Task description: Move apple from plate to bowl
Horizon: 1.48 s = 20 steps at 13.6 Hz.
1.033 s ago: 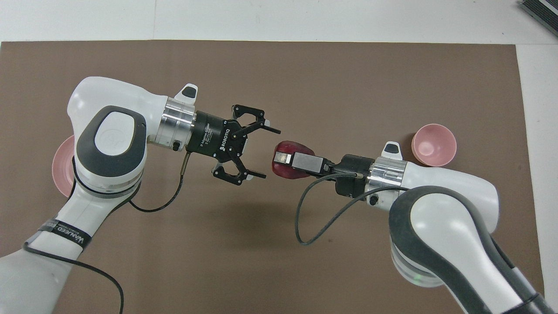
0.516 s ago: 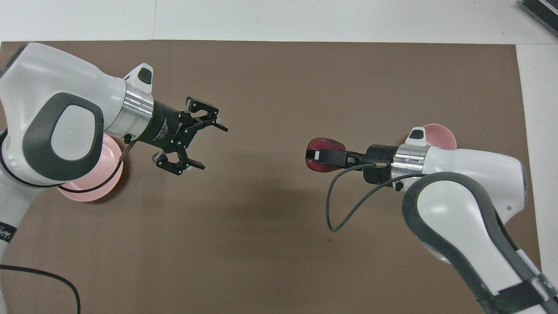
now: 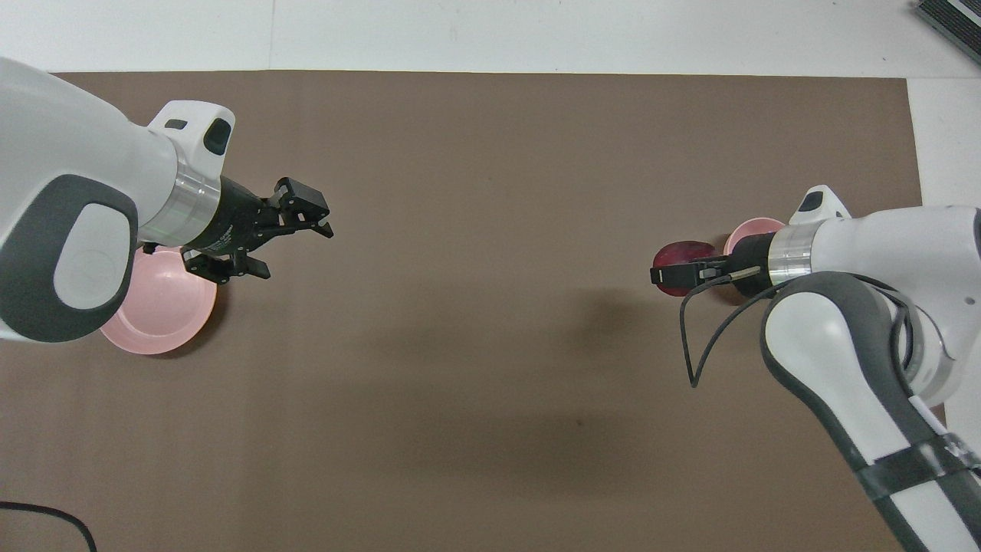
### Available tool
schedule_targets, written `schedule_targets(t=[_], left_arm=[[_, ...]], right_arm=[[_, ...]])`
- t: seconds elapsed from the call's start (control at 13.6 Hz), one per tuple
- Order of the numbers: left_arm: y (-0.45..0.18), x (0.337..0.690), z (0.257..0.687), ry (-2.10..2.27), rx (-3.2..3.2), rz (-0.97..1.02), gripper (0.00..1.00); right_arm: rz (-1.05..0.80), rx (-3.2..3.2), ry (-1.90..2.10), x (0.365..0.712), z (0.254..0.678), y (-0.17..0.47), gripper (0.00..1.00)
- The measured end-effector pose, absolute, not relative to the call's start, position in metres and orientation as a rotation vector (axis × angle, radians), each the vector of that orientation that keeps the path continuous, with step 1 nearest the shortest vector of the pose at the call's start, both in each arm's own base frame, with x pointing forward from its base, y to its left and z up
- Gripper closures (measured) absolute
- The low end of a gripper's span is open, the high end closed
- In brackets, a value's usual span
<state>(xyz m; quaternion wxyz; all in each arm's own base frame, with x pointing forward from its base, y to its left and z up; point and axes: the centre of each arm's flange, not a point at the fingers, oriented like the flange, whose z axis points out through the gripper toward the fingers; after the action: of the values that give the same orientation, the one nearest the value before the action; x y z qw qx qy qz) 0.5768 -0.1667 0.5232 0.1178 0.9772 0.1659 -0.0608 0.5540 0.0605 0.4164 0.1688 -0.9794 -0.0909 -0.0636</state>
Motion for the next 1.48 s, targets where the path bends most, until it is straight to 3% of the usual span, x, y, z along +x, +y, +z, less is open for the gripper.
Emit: schedule_targets(t=[0.52, 1.03, 1.48], left_arm=[[-0.079, 0.586, 0.561, -0.251, 3.056, -0.002, 0.0], [-0.037, 0.563, 0.614, -0.254, 3.119, 0.105, 0.0], [-0.023, 0.561, 0.617, -0.323, 3.135, 0.105, 0.0]], right_arm=[[-0.173, -3.103, -0.485, 0.574, 0.39, -0.008, 0.12], [-0.165, -3.217, -0.536, 0.597, 0.368, -0.023, 0.12], [-0.133, -3.222, -0.5, 0.6, 0.346, -0.026, 0.12]])
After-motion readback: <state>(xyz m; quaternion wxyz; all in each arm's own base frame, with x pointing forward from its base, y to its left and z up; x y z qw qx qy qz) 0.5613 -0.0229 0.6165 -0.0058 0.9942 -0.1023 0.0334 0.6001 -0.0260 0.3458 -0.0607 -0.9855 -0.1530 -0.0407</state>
